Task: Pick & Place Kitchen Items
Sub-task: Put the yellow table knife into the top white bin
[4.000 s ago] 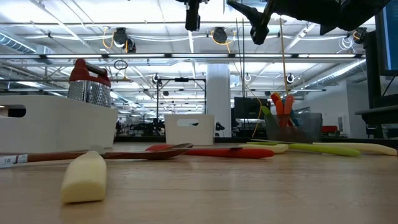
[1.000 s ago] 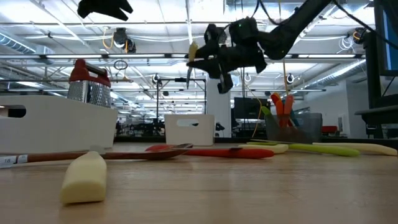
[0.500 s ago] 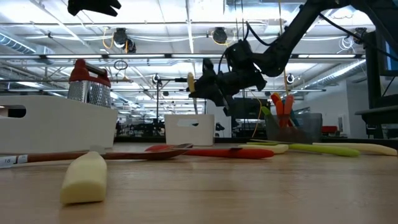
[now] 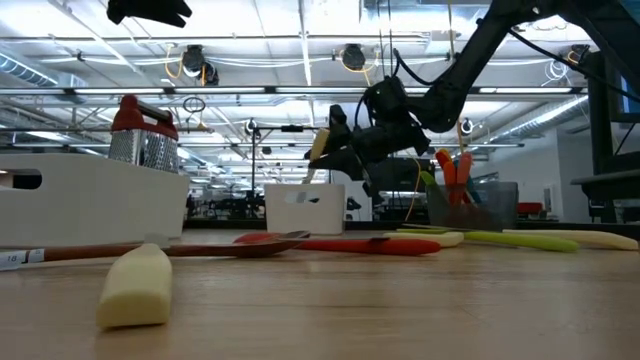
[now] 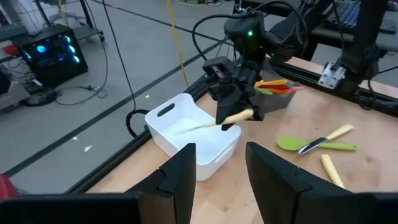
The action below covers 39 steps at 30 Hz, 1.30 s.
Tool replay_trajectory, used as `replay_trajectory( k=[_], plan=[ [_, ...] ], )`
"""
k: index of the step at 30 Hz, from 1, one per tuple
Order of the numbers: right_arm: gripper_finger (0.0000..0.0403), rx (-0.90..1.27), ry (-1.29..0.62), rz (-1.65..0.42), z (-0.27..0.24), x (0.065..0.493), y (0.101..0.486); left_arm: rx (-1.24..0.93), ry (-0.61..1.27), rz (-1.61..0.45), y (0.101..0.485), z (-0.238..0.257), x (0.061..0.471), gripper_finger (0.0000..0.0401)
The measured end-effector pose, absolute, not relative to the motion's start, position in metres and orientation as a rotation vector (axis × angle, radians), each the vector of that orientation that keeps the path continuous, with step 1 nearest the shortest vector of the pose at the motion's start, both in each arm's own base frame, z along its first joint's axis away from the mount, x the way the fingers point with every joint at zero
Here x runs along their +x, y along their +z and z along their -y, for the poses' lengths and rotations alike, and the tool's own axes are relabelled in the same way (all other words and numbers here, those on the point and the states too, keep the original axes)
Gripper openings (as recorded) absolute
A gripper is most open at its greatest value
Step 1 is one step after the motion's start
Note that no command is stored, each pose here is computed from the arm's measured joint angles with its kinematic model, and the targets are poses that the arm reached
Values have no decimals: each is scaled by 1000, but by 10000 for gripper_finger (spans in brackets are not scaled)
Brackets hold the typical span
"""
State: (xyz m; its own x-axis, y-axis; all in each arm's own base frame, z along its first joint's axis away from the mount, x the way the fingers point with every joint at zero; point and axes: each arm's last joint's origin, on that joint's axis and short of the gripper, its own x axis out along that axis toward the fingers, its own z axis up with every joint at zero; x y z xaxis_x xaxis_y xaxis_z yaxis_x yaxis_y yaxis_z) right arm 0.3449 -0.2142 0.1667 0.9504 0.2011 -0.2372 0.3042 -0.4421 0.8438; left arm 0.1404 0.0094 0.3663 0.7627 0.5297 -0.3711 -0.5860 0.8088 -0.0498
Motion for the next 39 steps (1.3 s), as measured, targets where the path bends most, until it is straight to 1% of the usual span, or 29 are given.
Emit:
replay_trajectory(
  k=[5, 11, 21, 34, 39],
  plan=[
    [85, 2027, -138, -339, 222, 340, 166, -164, 630, -353, 366, -13, 140, 145],
    [101, 2008, -154, -318, 223, 340, 166, -167, 646, -352, 366, -15, 140, 145],
    [125, 1962, -128, -347, 213, 346, 166, -183, 651, -347, 366, -16, 140, 145],
    [177, 1904, -101, -362, 206, 350, 166, -203, 621, -345, 367, -15, 141, 145],
    [185, 1874, -48, -305, 207, 352, 174, -224, 560, -356, 366, -13, 142, 145]
  ],
)
